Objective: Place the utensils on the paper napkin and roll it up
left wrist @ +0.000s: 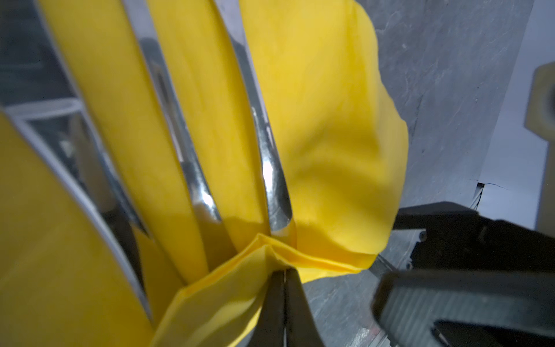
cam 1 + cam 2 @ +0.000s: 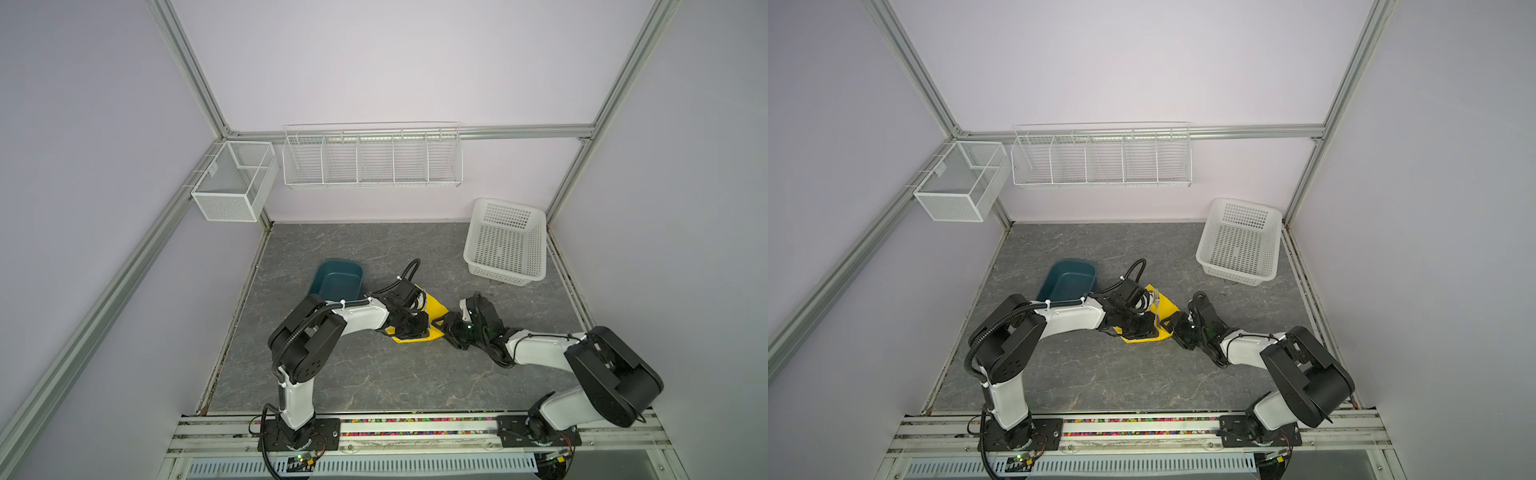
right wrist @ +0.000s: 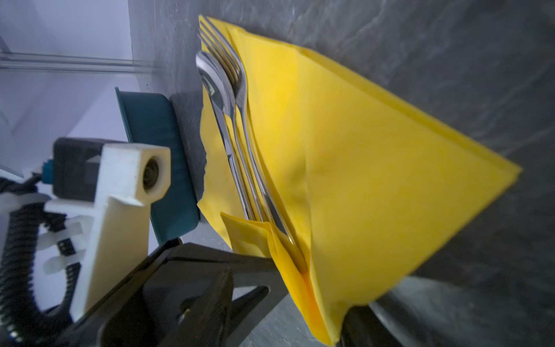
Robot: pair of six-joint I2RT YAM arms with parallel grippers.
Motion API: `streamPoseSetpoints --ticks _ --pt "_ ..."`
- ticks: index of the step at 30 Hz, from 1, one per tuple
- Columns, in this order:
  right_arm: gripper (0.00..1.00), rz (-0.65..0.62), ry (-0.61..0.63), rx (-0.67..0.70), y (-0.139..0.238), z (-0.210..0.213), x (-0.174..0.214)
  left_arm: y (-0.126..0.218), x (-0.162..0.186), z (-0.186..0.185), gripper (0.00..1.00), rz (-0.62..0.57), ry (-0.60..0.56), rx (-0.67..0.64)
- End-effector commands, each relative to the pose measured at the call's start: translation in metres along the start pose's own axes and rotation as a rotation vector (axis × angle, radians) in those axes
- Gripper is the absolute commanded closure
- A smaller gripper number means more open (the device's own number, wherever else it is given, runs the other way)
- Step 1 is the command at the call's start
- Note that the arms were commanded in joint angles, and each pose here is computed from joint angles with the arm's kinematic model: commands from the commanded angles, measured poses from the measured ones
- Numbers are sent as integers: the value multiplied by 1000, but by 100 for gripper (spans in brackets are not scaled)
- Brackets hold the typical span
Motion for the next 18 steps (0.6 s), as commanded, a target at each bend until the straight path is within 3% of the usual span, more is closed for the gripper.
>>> streamPoseSetpoints --ticks 1,18 --pt "45 -42 -8 -42 -3 10 -11 1 3 0 94 -8 -8 -15" --pt "45 -27 149 -23 -3 22 -36 0 3 3 94 -8 3 -33"
Point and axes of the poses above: each gripper's point midway between its finger pads, its own y axis back along the fingers, its own z axis along the line the jaws close on, x = y × z, the point moved 9 cm from there along y, back along the fingers, and after that the axes turned 8 degrees about -y, right-handed, at the moved point
